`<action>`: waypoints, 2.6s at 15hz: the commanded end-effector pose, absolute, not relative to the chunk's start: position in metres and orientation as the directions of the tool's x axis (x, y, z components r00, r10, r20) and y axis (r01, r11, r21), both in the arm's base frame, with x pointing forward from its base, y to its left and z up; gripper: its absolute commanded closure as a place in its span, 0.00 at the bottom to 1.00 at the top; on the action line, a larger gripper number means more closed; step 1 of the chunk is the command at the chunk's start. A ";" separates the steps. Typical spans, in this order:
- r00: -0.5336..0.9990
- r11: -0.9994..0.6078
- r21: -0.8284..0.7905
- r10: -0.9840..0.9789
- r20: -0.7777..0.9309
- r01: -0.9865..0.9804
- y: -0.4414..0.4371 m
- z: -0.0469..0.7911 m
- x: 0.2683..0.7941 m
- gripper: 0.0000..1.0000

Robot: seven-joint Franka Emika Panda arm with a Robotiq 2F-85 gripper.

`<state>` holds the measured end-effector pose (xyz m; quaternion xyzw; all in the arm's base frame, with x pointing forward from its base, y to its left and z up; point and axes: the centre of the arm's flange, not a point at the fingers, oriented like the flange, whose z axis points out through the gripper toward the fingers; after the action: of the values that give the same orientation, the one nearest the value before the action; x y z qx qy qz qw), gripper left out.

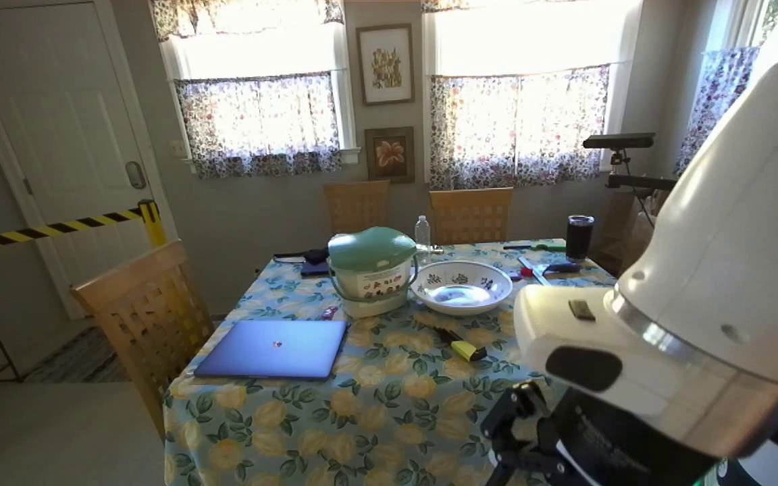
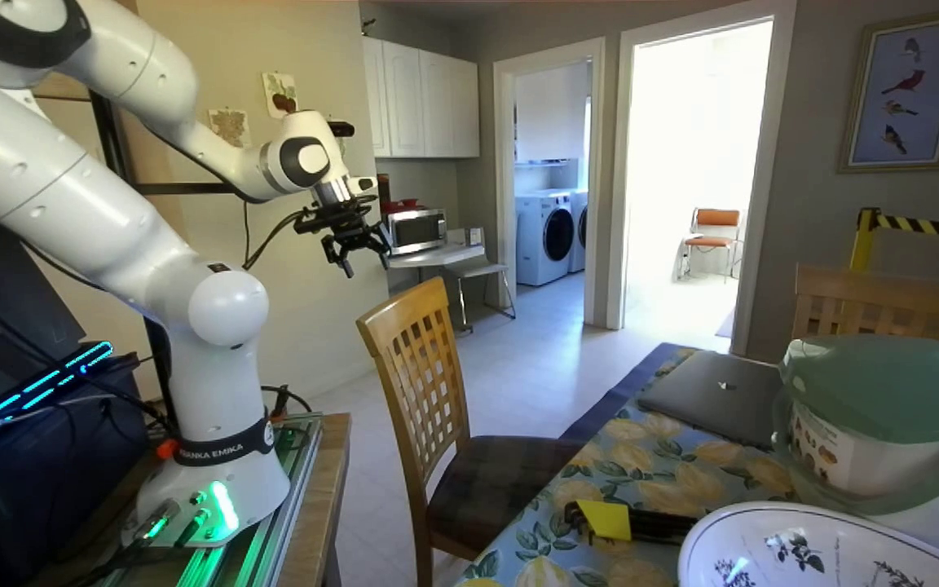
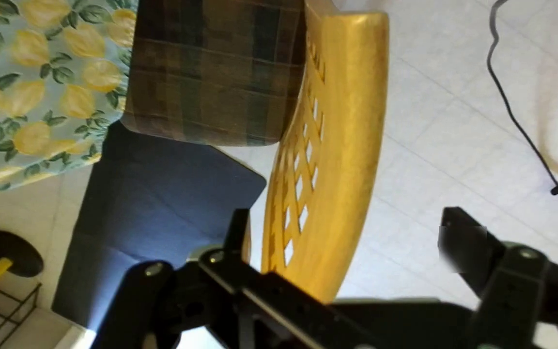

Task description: Push the closest chair in completely

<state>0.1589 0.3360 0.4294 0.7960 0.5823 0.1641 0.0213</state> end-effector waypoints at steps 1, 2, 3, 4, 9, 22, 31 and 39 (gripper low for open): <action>0.224 -0.267 0.177 0.948 0.226 0.947 0.392 0.408 0.163 0.00; 0.199 -0.243 0.196 0.954 0.222 0.950 0.403 0.401 0.162 0.00; 0.172 -0.215 0.201 0.962 0.214 0.956 0.413 0.396 0.163 0.00; 0.152 -0.196 0.207 0.966 0.208 0.959 0.423 0.390 0.162 0.00; 0.144 -0.217 0.311 0.960 0.239 0.925 0.462 0.372 0.177 0.00; 0.156 -0.231 0.298 0.954 0.256 0.926 0.459 0.363 0.184 0.00; 0.243 -0.319 0.272 0.929 0.279 0.908 0.460 0.331 0.206 0.00; 0.239 -0.314 0.287 0.933 0.268 0.905 0.463 0.316 0.201 0.41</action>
<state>0.2001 0.4489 0.3242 0.7880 0.5867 0.1828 0.0372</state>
